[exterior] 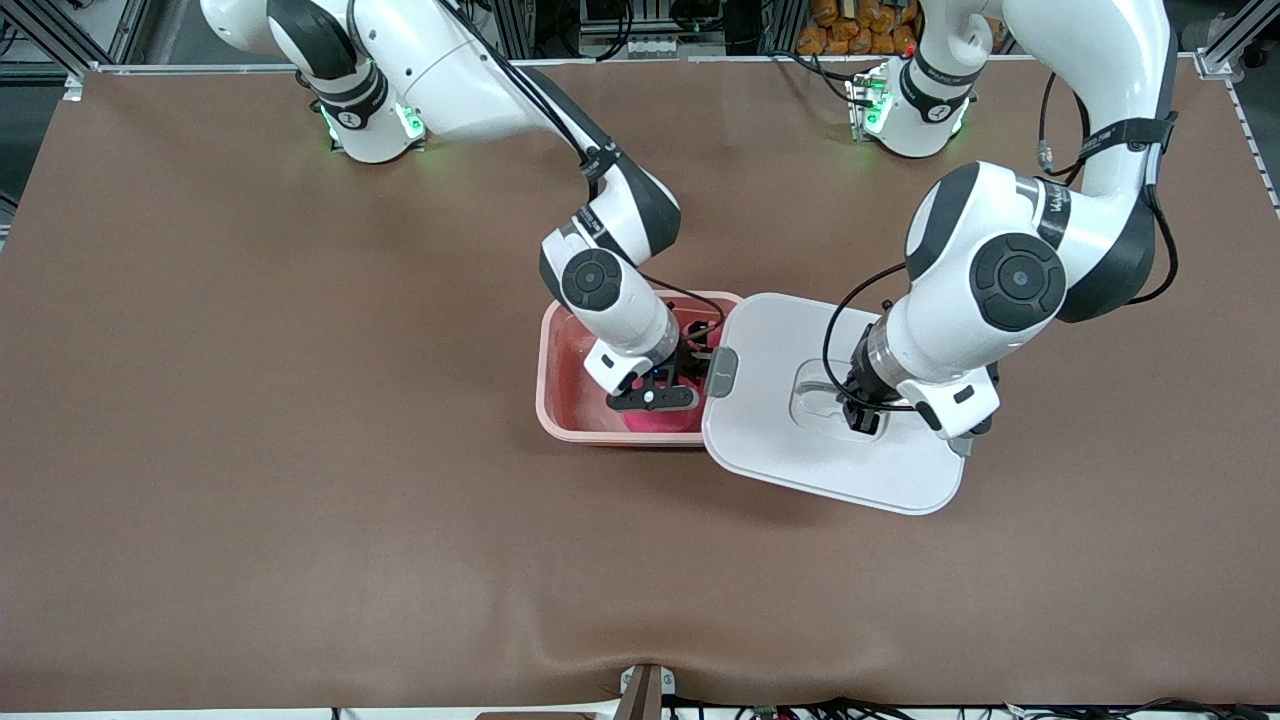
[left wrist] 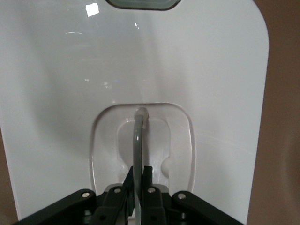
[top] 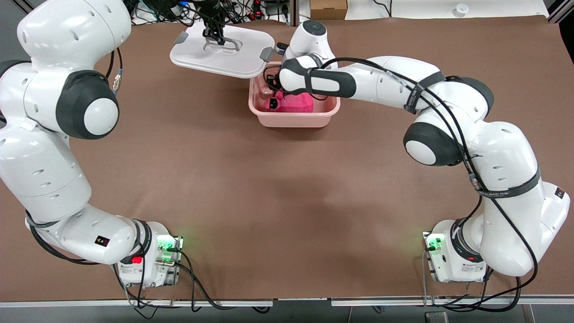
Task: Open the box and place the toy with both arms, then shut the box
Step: 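Open the right gripper and withdraw it from the box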
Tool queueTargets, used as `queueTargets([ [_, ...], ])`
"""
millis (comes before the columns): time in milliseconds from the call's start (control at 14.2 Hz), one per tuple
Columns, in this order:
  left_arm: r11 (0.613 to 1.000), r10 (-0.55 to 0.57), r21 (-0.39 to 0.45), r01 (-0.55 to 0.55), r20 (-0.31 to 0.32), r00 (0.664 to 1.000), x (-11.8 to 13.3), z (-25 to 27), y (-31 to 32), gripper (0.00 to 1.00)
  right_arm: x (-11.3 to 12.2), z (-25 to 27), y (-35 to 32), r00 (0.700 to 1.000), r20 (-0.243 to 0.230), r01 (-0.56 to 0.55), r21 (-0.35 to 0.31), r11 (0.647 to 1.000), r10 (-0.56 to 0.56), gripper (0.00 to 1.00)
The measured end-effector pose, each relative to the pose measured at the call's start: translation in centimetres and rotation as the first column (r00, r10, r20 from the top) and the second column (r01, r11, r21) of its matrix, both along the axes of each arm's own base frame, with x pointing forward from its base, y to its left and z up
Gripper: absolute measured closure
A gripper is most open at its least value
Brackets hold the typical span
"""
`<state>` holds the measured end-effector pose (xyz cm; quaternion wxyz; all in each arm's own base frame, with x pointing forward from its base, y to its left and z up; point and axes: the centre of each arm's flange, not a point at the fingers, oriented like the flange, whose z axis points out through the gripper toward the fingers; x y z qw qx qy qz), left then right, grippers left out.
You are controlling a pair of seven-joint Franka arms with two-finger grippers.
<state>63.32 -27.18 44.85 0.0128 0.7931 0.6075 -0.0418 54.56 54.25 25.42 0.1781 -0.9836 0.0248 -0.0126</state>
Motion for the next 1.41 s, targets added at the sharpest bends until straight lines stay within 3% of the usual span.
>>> queueTargets([
  [494, 1.0, -0.012, 0.0, 0.012, 0.001, 1.0, 0.1, 0.0, 0.2, 0.93, 1.2, 1.7, -0.5, 0.999, 0.035, 0.015, 0.014, 1.0, -0.015, 0.0],
  [846, 1.0, -0.013, 0.001, 0.013, -0.001, 1.0, 0.1, -0.1, 0.2, 0.93, 2.5, 4.3, -2.3, 0.999, 0.026, 0.023, 0.003, 1.0, -0.023, 0.0],
  [1128, 1.0, -0.013, 0.001, 0.013, -0.002, 1.0, 0.1, -0.2, 0.2, 0.93, 2.8, 5.2, -3.3, 0.999, 0.031, -0.022, -0.081, 0.996, 0.024, 0.0],
  [1411, 1.0, -0.012, 0.002, 0.012, -0.003, 1.0, 0.1, -0.2, 0.3, 0.93, 4.2, 11.7, -7.9, 0.996, -0.034, -0.091, -0.125, 0.988, 0.088, 0.0],
])
